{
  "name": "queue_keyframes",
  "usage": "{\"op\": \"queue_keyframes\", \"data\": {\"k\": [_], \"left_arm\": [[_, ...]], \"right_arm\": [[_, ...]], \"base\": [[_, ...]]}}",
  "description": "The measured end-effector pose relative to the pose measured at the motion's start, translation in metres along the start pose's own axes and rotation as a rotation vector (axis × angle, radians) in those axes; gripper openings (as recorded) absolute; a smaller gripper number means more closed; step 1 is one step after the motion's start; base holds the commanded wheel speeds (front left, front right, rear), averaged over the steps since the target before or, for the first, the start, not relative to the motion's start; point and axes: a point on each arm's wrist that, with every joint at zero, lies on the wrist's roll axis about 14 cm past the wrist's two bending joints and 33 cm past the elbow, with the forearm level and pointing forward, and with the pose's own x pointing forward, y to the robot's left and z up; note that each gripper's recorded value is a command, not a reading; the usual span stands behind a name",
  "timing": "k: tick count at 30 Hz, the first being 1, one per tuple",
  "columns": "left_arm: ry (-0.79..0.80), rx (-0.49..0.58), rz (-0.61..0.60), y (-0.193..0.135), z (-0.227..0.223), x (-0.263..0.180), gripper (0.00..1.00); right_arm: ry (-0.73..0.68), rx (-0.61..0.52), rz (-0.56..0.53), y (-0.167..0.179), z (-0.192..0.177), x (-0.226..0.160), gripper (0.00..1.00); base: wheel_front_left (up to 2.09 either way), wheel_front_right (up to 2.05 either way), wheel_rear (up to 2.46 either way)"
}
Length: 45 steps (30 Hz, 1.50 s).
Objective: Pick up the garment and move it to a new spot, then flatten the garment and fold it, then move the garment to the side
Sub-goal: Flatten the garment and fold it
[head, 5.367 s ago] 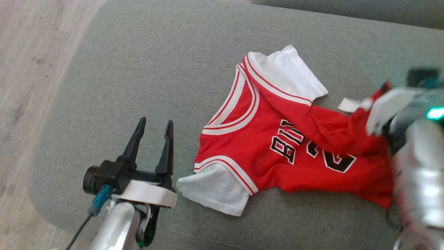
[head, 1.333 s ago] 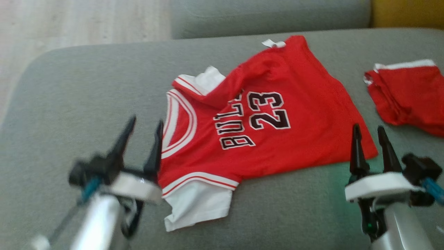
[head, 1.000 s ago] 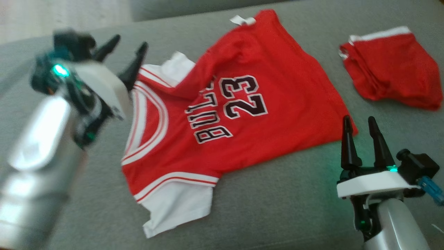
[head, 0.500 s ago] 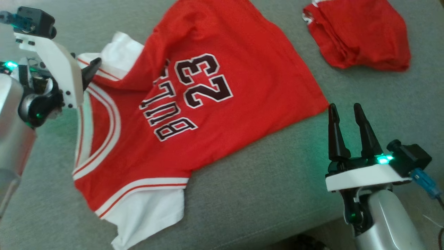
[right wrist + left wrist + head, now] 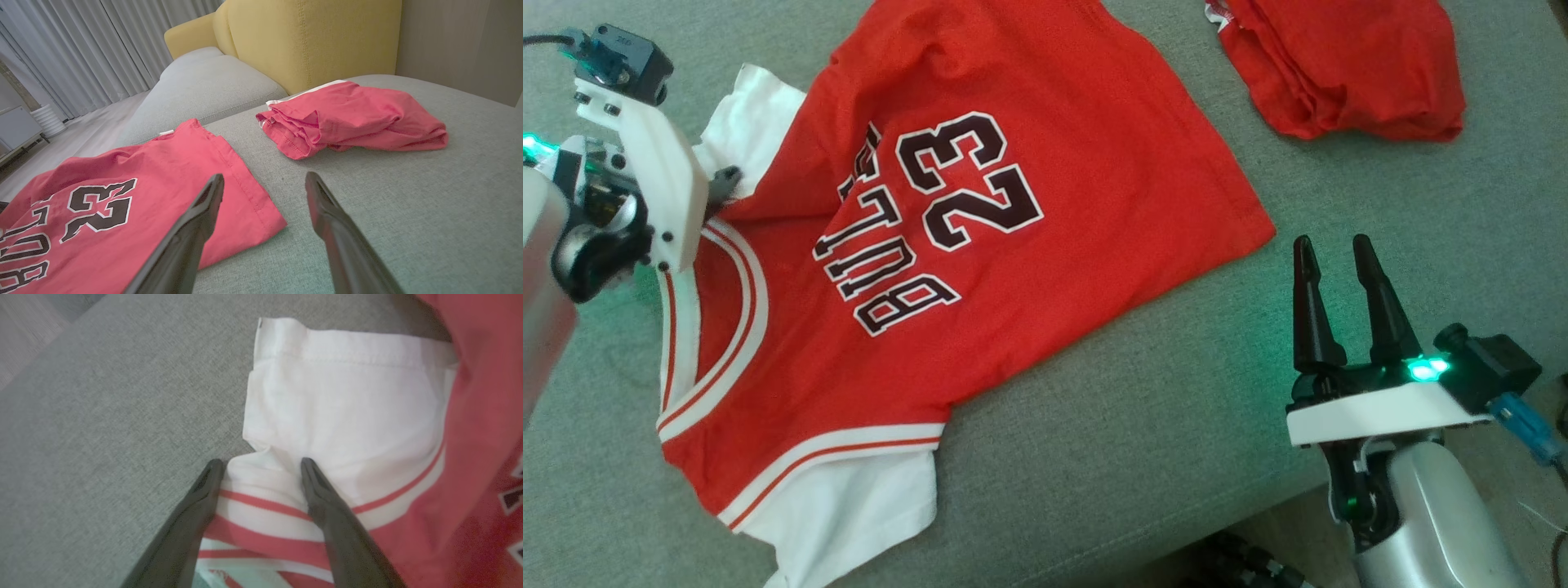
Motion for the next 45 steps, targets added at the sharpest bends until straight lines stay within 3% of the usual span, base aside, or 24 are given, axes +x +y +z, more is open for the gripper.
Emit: {"op": "queue_keyframes", "data": {"k": [2,7,12,13,19,27,28,29,36,45], "left_arm": [[0.018,0.003,-0.011,-0.001,-0.002,-0.001,0.00],[-0.050,-0.003,0.006,0.008,0.004,-0.001,0.00],[-0.209,-0.038,0.129,0.043,0.028,-0.009,0.00],[-0.308,-0.069,0.188,0.061,0.047,-0.019,0.00],[-0.519,-0.084,0.312,0.091,0.089,-0.042,0.00],[-0.692,-0.063,0.530,0.137,0.114,-0.073,0.00],[-0.710,-0.053,0.546,0.140,0.118,-0.077,0.35],[-0.734,-0.047,0.562,0.142,0.121,-0.081,1.00],[-0.793,-0.029,0.546,0.130,0.122,-0.081,1.00],[-0.920,-0.050,0.503,0.097,0.121,-0.115,1.00]], "right_arm": [[-0.006,0.003,0.001,0.000,0.002,0.001,1.00],[-0.006,0.006,0.003,0.001,0.002,0.002,1.00],[-0.002,0.008,0.006,0.002,0.000,0.004,1.00],[-0.003,0.008,0.009,0.003,0.000,0.005,1.00],[0.003,0.007,0.016,0.006,-0.002,0.007,1.00],[0.015,0.006,0.028,0.010,-0.006,0.009,1.00],[0.016,0.006,0.028,0.010,-0.006,0.009,1.00],[0.016,0.006,0.030,0.010,-0.007,0.009,1.00],[0.015,0.006,0.057,0.019,-0.007,0.014,1.00],[-0.054,-0.037,0.108,0.033,0.014,0.027,1.00]], "base": [[0.00,0.00,0.00],[0.00,0.00,0.00],[0.00,0.00,0.00],[0.00,0.00,0.00],[0.00,0.00,0.00],[0.00,0.00,0.00],[0.00,0.00,0.00],[0.00,0.00,0.00],[0.00,0.00,0.00],[0.00,0.00,0.00]]}}
